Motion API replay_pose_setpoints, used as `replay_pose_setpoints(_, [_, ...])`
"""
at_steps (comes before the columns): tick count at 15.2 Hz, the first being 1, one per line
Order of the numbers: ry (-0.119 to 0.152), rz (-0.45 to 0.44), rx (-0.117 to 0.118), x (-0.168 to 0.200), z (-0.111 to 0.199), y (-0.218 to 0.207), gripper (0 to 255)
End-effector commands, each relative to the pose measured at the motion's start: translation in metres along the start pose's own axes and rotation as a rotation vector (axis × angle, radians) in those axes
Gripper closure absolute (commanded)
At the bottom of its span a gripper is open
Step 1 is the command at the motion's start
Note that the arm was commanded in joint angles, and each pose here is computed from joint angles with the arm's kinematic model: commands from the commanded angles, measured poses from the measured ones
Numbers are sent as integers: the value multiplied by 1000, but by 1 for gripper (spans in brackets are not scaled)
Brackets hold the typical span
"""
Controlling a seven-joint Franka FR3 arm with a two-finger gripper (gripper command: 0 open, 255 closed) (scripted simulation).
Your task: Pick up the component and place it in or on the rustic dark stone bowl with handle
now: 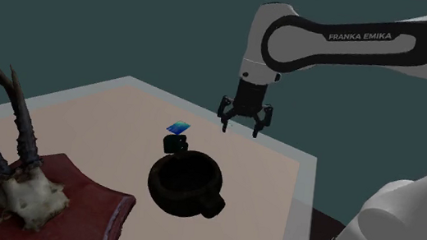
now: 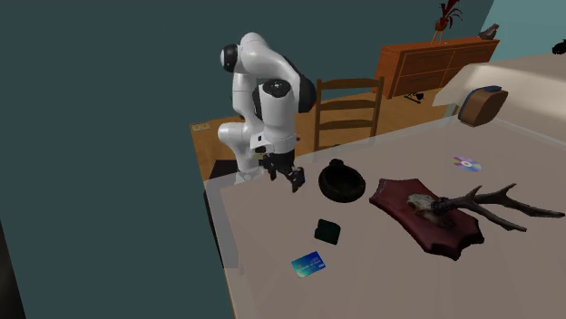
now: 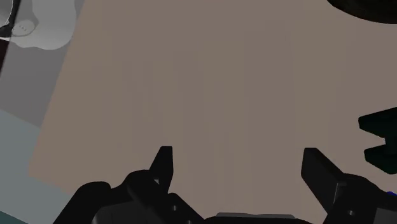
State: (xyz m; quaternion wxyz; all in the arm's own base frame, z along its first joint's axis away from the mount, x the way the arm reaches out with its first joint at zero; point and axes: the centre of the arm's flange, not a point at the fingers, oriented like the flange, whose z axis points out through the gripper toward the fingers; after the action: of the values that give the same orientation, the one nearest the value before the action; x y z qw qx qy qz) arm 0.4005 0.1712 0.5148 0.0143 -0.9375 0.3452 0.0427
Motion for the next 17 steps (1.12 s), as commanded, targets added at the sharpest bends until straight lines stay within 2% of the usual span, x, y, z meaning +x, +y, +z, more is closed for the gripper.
replay_pose_setpoints(1, [40, -1, 12, -2, 6, -24, 0])
replay_pose_setpoints(13, [272, -9, 65, -20, 37, -171, 0])
replay_pose_setpoints(17, [276, -9, 66, -16, 53, -175, 0])
